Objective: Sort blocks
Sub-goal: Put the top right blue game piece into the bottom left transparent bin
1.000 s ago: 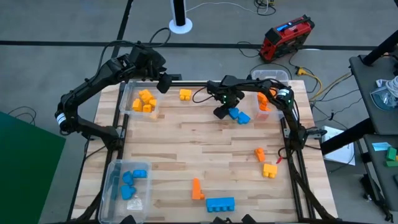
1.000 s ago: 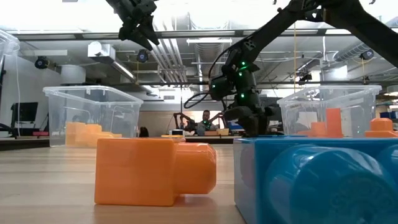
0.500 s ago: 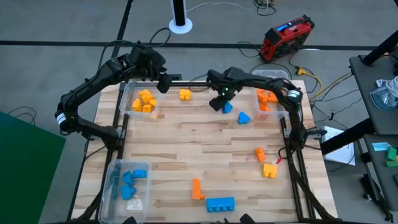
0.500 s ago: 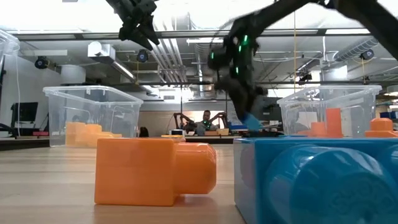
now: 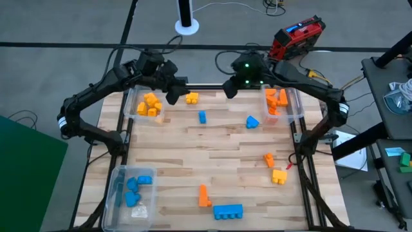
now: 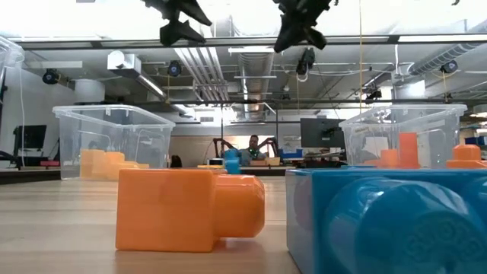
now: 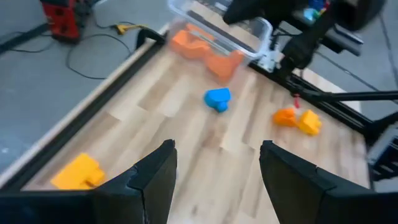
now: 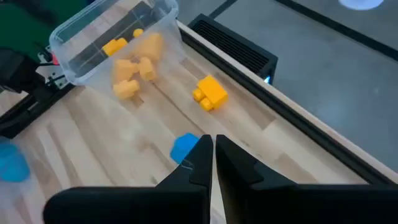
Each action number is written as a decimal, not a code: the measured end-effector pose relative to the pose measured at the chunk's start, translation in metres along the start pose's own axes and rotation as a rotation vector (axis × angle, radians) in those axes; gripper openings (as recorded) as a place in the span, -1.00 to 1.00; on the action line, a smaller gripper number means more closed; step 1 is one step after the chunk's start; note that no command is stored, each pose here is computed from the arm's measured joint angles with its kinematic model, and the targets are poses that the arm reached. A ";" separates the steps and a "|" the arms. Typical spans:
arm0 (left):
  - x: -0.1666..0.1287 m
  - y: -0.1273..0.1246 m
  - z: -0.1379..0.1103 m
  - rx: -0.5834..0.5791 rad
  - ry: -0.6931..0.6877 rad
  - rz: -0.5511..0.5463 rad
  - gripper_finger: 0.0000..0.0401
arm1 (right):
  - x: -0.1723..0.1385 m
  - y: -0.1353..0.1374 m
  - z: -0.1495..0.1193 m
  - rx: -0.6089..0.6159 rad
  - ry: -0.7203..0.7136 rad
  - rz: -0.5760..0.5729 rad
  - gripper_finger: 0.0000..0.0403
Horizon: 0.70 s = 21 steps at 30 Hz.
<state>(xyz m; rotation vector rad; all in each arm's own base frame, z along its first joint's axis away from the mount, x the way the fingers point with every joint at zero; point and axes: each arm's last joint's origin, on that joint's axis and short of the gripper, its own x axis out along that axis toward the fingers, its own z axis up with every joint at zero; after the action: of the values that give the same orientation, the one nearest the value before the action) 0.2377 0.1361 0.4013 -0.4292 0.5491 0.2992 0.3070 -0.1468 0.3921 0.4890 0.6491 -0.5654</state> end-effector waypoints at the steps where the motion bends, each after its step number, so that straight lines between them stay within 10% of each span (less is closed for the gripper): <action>1: 0.001 -0.004 -0.001 -0.005 0.004 -0.007 0.03 | -0.001 0.000 0.000 -0.004 0.001 -0.002 -0.95; 12: 0.009 -0.035 -0.017 -0.165 0.083 0.077 0.03 | 0.072 -0.005 -0.026 0.008 0.286 -0.085 -0.94; 21: 0.082 -0.033 -0.035 -0.545 0.181 0.330 0.03 | 0.038 -0.010 -0.034 -0.021 0.360 -0.205 -0.94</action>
<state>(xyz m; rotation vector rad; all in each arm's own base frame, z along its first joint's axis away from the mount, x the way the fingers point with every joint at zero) 0.3018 0.1043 0.3393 -0.9009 0.7165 0.7402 0.3115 -0.1469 0.3404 0.5127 1.0559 -0.6695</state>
